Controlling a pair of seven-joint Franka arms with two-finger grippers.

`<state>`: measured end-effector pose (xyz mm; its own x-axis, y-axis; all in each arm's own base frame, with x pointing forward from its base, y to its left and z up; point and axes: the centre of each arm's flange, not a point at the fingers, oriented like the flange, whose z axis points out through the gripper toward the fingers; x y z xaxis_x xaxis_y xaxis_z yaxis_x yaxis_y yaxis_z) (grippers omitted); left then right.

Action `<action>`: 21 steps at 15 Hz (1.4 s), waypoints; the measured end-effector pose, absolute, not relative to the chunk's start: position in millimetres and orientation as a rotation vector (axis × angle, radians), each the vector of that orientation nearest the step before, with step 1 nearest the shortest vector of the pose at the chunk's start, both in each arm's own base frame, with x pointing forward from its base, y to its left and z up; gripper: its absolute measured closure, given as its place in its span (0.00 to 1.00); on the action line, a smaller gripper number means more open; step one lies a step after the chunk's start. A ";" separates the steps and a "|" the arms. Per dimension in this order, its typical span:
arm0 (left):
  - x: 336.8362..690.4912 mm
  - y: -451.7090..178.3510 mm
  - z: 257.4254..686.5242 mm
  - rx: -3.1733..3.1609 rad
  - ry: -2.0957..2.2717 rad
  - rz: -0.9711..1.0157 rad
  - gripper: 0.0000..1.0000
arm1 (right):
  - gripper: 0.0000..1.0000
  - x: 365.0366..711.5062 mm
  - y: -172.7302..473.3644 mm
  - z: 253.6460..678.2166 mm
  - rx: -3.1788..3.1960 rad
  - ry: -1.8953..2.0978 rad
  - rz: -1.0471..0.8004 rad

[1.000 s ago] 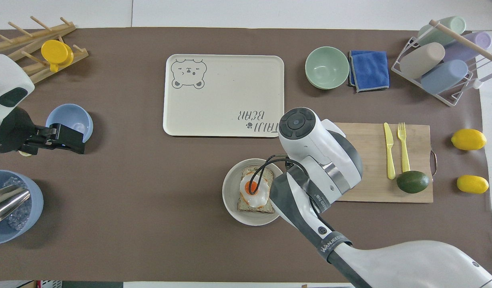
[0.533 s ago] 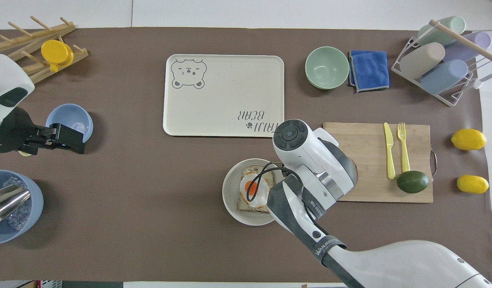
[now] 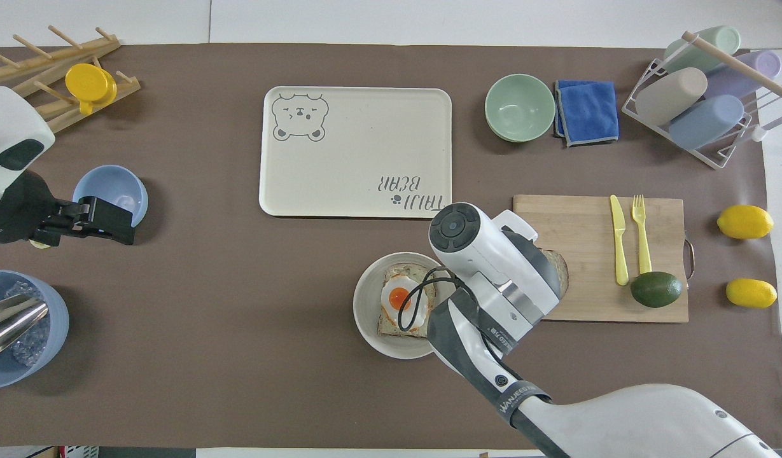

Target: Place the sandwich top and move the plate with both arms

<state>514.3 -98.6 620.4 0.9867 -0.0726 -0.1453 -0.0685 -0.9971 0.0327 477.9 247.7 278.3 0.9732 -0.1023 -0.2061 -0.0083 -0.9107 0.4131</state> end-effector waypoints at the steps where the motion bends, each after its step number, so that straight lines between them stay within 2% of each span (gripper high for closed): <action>1: 514.3 -98.5 620.4 3.104 -0.110 -0.229 0.00 | 0.24 477.7 247.7 279.6 2.698 -0.078 -0.311; 4: 514.3 -98.5 620.4 3.104 -0.110 -0.229 0.00 | 0.54 474.9 249.6 286.4 2.685 -0.062 -0.304; 8: 514.3 -98.5 620.4 3.104 -0.110 -0.229 0.00 | 0.70 470.0 263.4 293.4 2.684 -0.028 -0.300; 10: 514.3 -98.5 620.4 3.104 -0.110 -0.229 0.00 | 0.78 469.7 285.9 310.0 2.681 0.009 -0.299; 12: 514.3 -98.5 620.4 3.104 -0.110 -0.229 0.00 | 0.94 472.3 314.6 335.2 2.686 0.046 -0.293; 13: 514.3 -98.5 620.4 3.104 -0.110 -0.229 0.00 | 0.99 473.8 325.9 346.7 2.689 0.059 -0.292; 16: 514.3 -98.5 620.4 3.104 -0.110 -0.229 0.00 | 0.99 473.3 358.5 371.9 2.709 0.102 -0.289; 18: 514.3 -98.5 620.4 3.104 -0.110 -0.229 0.00 | 0.99 475.7 357.6 366.6 2.708 0.099 -0.304; 19: 514.3 -98.5 620.4 3.104 -0.110 -0.229 0.00 | 0.93 477.8 352.7 359.2 2.704 0.092 -0.318; 21: 514.3 -98.5 620.4 3.104 -0.110 -0.228 0.00 | 0.74 480.5 346.4 344.0 2.713 0.086 -0.328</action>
